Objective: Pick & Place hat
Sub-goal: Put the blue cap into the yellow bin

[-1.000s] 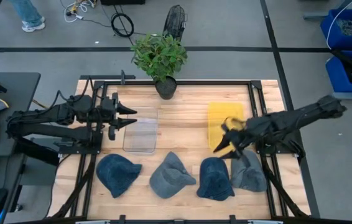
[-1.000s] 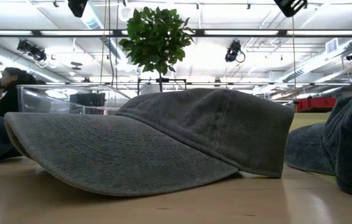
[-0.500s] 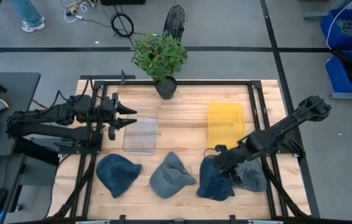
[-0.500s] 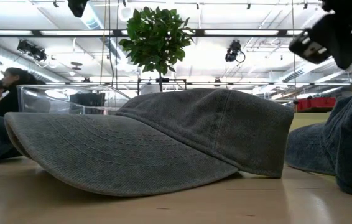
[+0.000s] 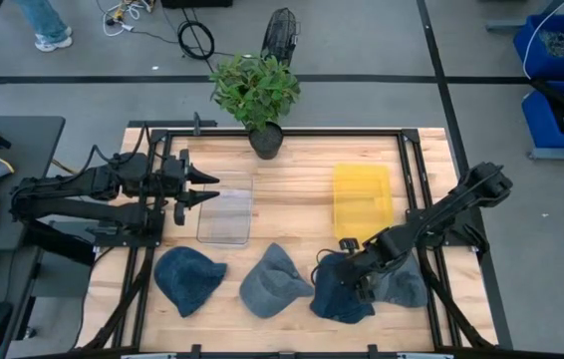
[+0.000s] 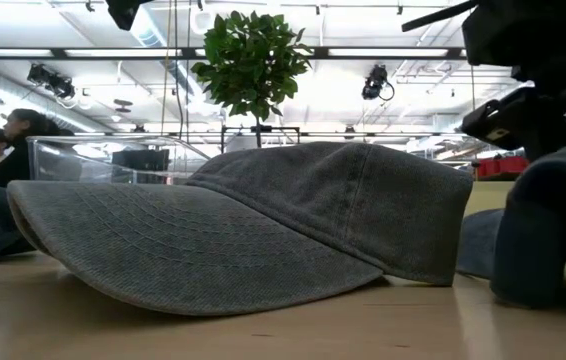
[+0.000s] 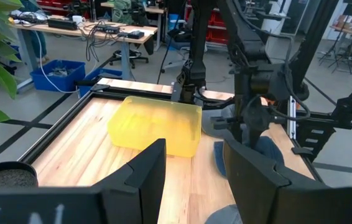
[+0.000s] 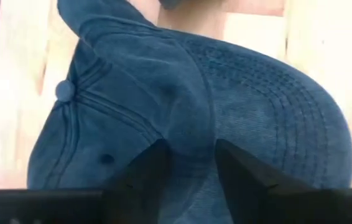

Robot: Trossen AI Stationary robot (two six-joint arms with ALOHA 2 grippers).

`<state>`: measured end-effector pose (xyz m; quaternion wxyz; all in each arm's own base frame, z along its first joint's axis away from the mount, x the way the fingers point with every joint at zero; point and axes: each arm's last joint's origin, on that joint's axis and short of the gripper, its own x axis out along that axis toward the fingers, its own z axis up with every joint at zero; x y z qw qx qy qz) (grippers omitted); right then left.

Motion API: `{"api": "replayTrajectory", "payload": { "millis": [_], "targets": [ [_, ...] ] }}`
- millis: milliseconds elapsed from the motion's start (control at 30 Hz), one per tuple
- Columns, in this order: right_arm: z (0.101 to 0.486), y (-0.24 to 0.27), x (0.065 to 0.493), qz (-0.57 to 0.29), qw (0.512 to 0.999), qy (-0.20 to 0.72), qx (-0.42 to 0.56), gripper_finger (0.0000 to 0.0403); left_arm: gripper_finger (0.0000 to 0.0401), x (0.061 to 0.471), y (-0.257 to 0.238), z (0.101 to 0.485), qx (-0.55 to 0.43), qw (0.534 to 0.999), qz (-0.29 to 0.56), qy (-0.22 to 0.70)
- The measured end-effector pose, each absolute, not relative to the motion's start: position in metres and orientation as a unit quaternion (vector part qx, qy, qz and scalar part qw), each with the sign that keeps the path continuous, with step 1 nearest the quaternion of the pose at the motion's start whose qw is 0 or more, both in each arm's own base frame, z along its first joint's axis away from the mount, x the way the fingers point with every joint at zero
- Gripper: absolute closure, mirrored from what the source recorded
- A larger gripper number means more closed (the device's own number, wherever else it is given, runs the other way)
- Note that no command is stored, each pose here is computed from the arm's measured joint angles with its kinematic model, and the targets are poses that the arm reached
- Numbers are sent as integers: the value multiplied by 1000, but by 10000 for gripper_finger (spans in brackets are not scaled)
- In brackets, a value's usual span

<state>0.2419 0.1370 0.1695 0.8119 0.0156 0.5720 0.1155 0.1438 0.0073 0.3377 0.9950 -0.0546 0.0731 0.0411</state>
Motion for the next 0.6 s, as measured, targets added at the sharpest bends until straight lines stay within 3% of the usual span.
{"api": "replayTrajectory", "payload": {
  "millis": [233, 400, 600],
  "targets": [
    [171, 138, 245, 120, 825, 553, 12, 388, 236, 144, 7, 338, -55, 995, 41, 73],
    [180, 142, 249, 160, 835, 525, 37, 382, 236, 144, 7, 338, -55, 995, 41, 73],
    [229, 146, 255, 176, 843, 507, 30, 396, 236, 144, 7, 338, -55, 995, 41, 73]
  ]
}}
